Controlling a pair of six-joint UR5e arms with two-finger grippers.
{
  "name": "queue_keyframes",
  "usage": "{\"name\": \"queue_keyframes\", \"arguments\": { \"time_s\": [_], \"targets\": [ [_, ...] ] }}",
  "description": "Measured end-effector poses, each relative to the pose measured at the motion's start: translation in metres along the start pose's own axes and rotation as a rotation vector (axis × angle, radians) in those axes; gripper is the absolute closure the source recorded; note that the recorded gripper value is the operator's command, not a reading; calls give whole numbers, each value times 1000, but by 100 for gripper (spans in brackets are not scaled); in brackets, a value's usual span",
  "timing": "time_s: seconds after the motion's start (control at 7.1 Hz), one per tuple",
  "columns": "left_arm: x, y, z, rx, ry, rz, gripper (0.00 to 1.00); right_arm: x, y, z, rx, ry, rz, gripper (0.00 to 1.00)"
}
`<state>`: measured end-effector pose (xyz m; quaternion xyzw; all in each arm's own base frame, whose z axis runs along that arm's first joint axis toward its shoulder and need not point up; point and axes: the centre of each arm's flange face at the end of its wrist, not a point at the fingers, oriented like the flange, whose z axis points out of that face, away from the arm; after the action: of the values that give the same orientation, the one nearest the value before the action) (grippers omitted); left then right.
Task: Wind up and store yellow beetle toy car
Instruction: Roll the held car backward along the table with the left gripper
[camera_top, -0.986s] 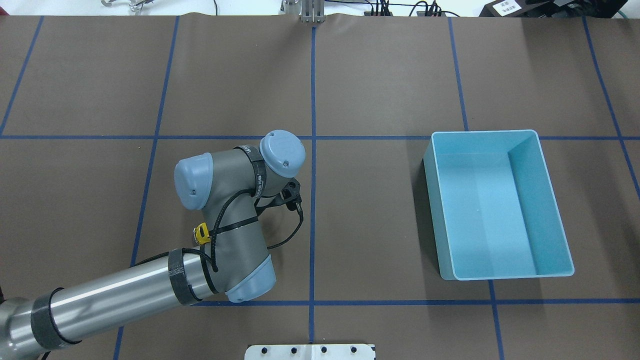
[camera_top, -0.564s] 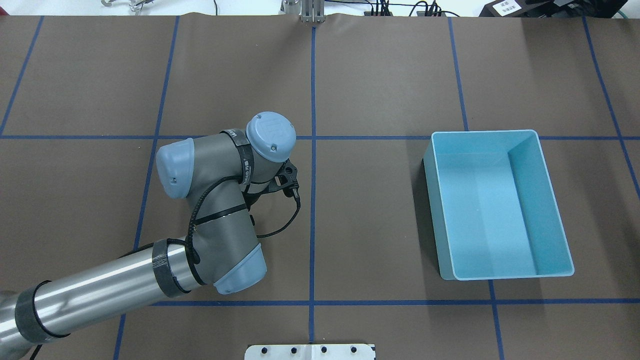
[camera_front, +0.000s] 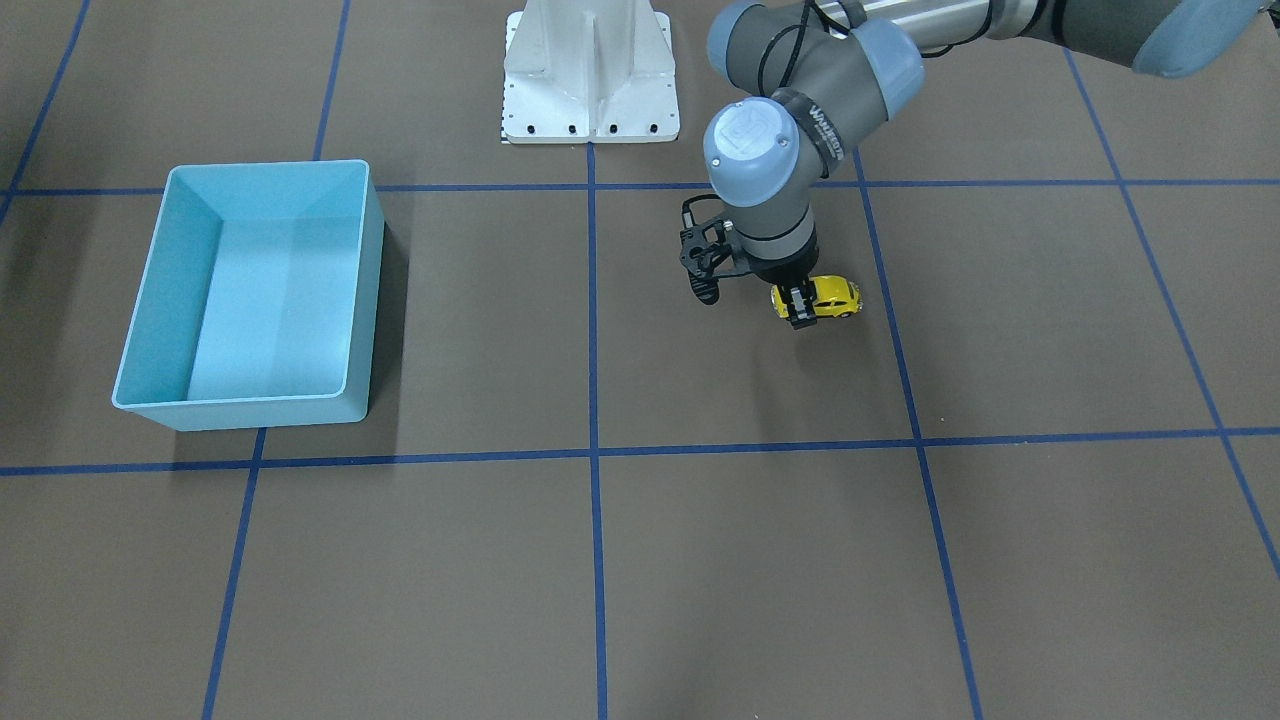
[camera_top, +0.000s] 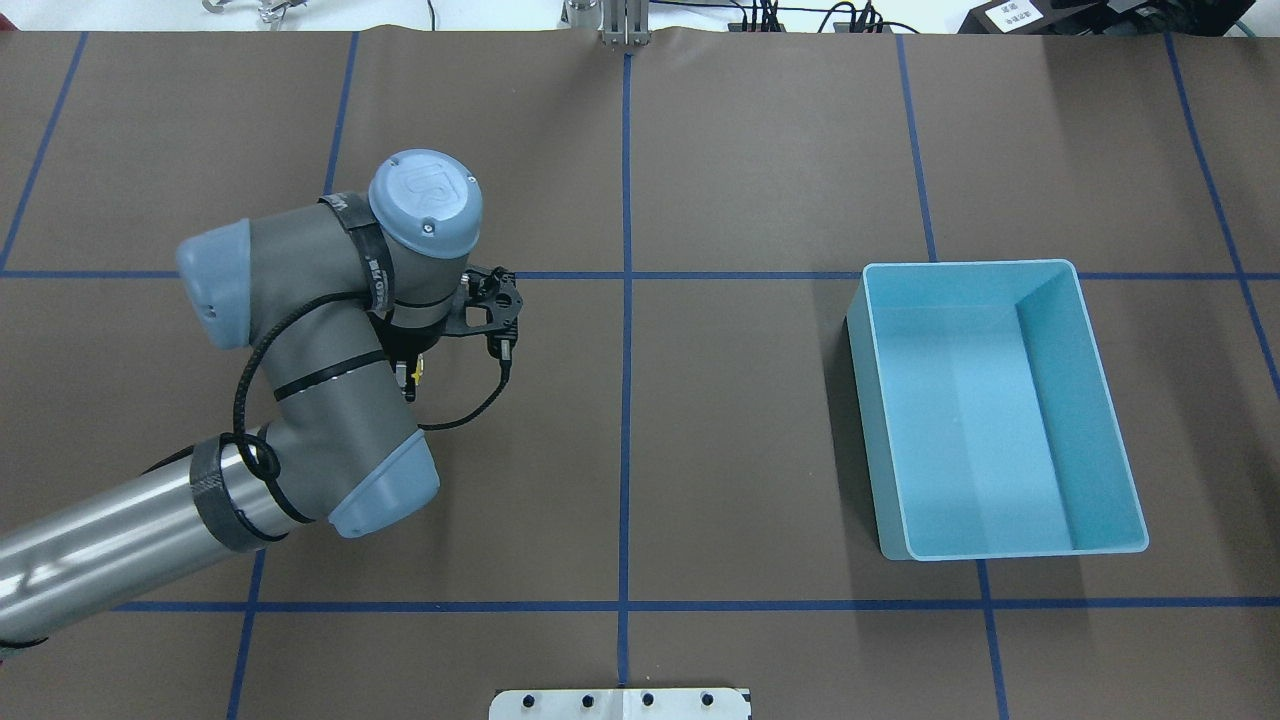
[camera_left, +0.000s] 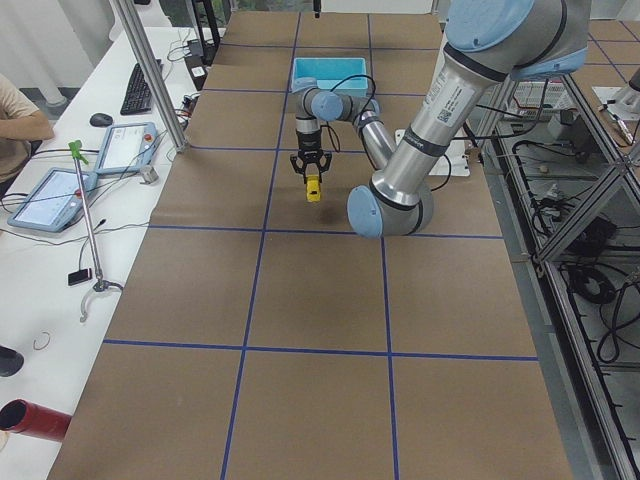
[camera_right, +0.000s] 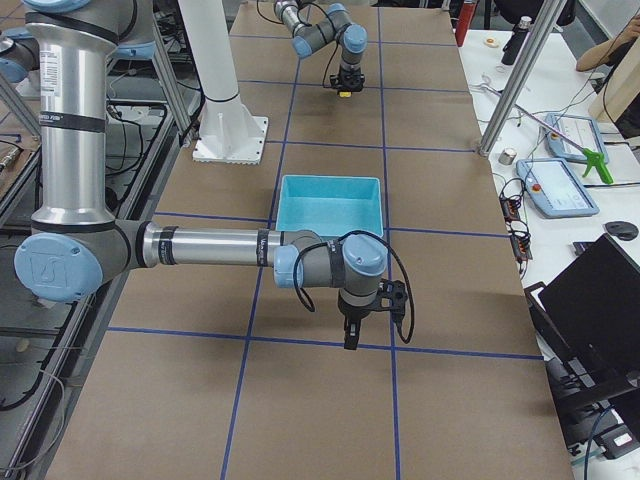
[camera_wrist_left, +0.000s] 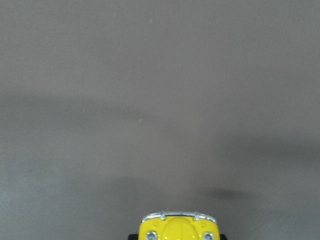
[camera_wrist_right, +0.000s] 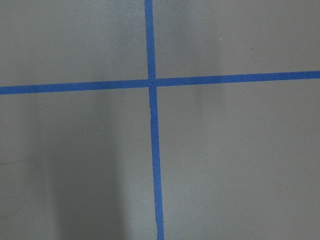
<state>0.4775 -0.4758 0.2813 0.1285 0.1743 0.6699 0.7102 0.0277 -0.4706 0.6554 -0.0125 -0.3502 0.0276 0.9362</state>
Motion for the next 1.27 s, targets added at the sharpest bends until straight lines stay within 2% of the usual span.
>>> {"name": "queue_keyframes", "arguments": {
  "time_s": [0.28, 0.56, 1.27],
  "targets": [
    [-21, 32, 25, 22, -27, 46, 94, 0, 0, 0, -1, 0, 0, 0],
    [-42, 47, 43, 34, -46, 69, 94, 1, 0, 1, -1, 0, 1, 0],
    [-44, 75, 77, 125, -82, 47, 94, 1, 0, 1, -2, -2, 0, 0]
  ]
}}
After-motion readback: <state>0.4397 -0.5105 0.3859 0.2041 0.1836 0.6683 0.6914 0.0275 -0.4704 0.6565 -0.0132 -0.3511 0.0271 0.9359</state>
